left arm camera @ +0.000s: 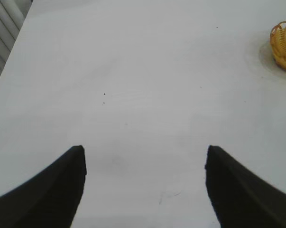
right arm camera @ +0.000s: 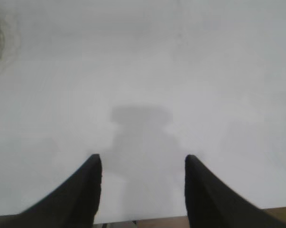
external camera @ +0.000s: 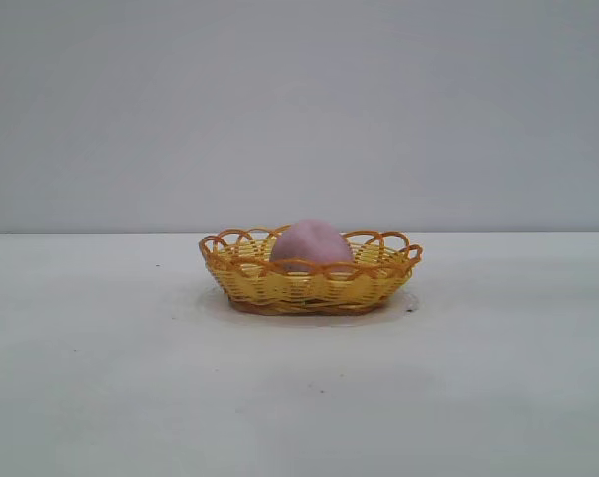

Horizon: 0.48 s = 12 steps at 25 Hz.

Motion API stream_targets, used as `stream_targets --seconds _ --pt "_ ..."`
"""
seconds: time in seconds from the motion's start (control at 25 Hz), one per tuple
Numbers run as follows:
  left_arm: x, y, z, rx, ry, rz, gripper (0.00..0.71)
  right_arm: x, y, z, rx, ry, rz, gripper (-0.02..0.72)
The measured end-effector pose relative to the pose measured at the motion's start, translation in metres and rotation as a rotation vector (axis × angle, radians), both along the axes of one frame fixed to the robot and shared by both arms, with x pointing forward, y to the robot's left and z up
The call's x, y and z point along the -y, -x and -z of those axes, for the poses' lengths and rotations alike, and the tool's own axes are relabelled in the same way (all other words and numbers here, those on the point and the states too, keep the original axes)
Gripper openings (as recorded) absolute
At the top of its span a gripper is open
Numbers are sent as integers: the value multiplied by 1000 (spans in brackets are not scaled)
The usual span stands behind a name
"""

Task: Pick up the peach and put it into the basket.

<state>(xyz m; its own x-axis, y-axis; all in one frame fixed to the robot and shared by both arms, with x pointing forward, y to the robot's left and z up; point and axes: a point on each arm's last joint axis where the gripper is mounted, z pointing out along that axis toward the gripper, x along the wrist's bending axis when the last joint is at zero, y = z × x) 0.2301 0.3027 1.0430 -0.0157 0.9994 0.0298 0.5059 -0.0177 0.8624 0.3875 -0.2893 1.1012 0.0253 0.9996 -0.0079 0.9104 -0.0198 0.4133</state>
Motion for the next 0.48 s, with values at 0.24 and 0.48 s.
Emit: stream_targets --seconds 0.24,0.48 --pt "0 0 0 0 0 0 469 8 83 32 169 -26 17 337" --pt "0 0 0 0 0 0 469 14 142 53 407 -54 3 337"
